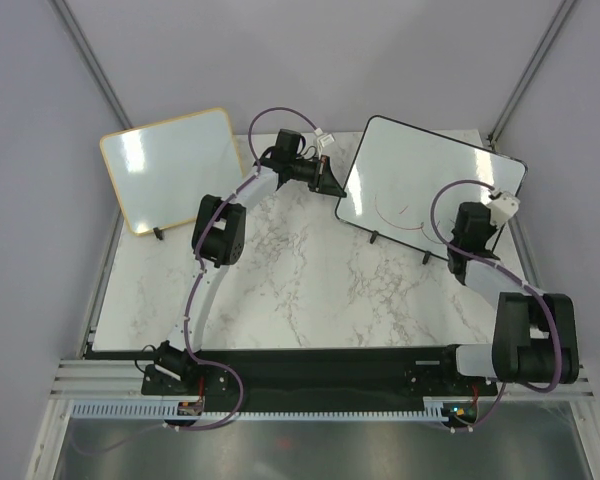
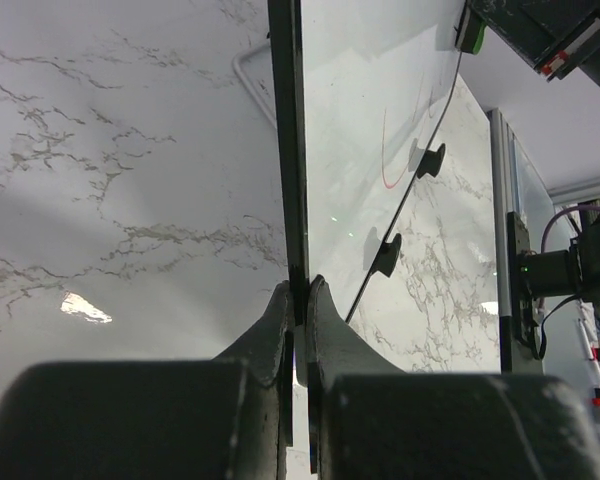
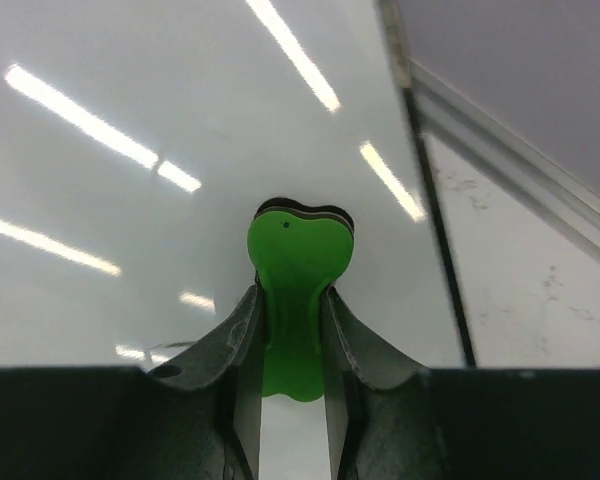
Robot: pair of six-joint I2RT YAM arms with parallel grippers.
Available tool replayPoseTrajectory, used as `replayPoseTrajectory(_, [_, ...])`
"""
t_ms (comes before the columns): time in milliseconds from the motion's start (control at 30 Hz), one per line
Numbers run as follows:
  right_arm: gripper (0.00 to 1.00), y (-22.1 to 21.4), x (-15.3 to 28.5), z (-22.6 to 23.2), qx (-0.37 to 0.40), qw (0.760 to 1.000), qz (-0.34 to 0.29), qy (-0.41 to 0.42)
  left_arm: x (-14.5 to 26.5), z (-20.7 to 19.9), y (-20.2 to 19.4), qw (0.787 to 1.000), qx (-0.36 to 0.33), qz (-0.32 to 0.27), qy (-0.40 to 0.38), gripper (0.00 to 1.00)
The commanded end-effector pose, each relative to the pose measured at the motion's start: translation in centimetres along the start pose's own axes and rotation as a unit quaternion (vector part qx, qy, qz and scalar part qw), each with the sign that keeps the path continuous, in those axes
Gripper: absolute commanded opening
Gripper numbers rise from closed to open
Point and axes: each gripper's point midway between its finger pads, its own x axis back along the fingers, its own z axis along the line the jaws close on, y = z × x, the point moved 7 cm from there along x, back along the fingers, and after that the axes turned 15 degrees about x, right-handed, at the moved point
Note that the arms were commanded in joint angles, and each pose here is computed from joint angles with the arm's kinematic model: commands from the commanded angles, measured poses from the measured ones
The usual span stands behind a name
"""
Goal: Erase the whiteboard
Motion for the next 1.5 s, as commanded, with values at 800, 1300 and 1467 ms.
replayPoseTrajectory(800, [0.0,-1.5,1.4,-0.6,-0.016,0.996,0.042,-0.073,1.6,-1.6,3.1,0.996,-0.068,-0.045,0.026,0.02])
replayPoseTrajectory(1300, [0.0,-2.3,2.5,13.3,0.083,0.982,0.049,0.164,1.6,-2.0,3.2,0.996,-0.071,-0.044,0.023,0.02])
replayPoseTrajectory(1467, [0.0,-2.3,2.6,12.7,0.077,0.987,0.042,0.137,1.5,-1.9,3.1,0.996,-0.072,-0.043,0.024,0.02])
